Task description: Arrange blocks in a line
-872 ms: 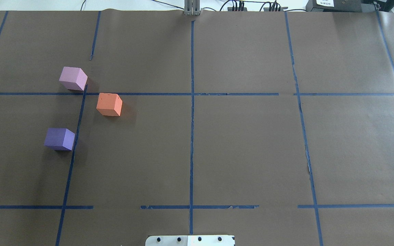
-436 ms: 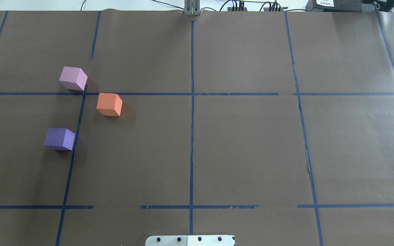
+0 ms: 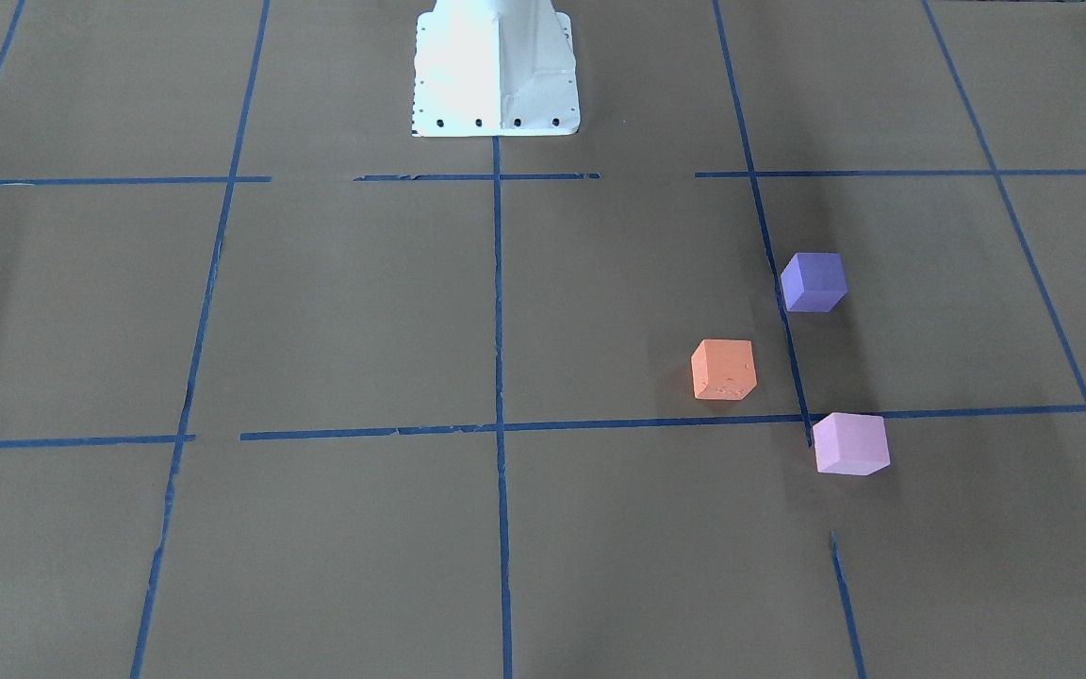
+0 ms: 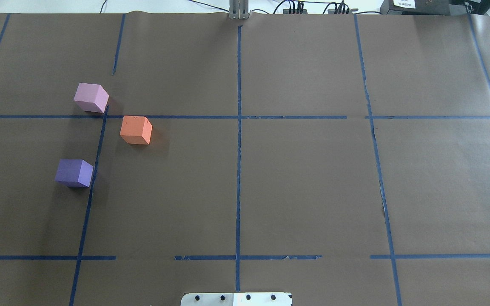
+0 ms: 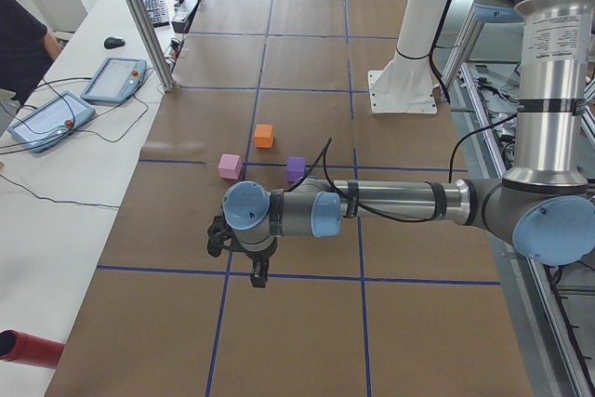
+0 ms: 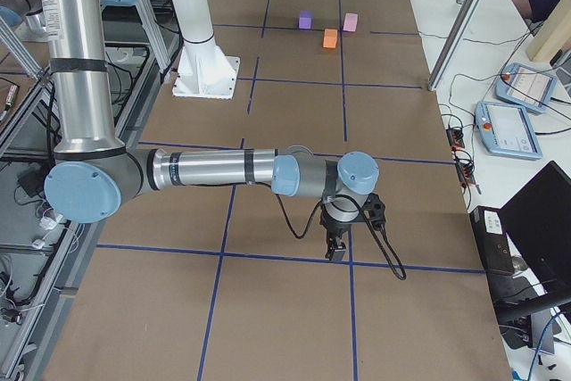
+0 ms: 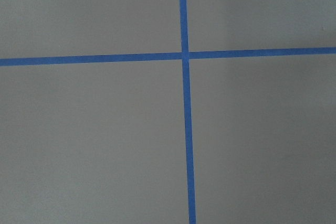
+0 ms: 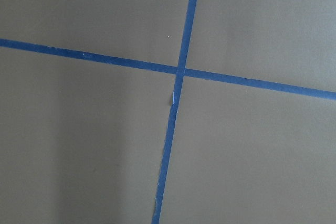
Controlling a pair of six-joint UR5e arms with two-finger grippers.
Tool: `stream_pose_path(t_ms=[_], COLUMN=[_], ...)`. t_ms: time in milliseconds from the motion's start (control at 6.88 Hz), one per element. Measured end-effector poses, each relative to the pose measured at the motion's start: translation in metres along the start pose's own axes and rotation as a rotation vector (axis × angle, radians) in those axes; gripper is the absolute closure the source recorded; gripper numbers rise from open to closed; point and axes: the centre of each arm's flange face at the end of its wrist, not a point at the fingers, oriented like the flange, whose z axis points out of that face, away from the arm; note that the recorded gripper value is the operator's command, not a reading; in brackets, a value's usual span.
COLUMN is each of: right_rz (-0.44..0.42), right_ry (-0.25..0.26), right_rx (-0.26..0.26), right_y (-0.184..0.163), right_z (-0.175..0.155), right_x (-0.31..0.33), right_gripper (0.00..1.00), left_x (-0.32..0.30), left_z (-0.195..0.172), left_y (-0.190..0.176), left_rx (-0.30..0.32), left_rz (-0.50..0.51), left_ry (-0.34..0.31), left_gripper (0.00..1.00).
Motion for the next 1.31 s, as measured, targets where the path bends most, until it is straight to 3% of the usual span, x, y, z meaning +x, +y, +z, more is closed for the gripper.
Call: stream_pose_path(t_ms=[581, 726, 1162, 1308], right_rz=[0.000, 0.000, 0.000, 0.000], right_ry=[0.000, 0.000, 0.000, 0.000], right_rx=[0.000, 0.000, 0.000, 0.000], right_y=[0.000, 0.000, 0.000, 0.000], right_z=[0.000, 0.000, 0.000, 0.000], right_x=[0.000, 0.000, 0.000, 0.000], right_gripper=[0.00, 0.00, 0.00, 0.00], left_x=[0.012, 0.030, 0.145, 0.194], left_z=[-0.009, -0.017, -0.003, 0.010], left_y=[-0.008, -0.020, -0.078, -0.097], left_rx=[0.018, 0.035, 0.017, 0.004], left_rz=[-0.039, -0.007, 0.177, 0.182], left_ry=[-0.003, -0.004, -0.009, -0.014], left_gripper=[0.00, 0.00, 0.00, 0.00])
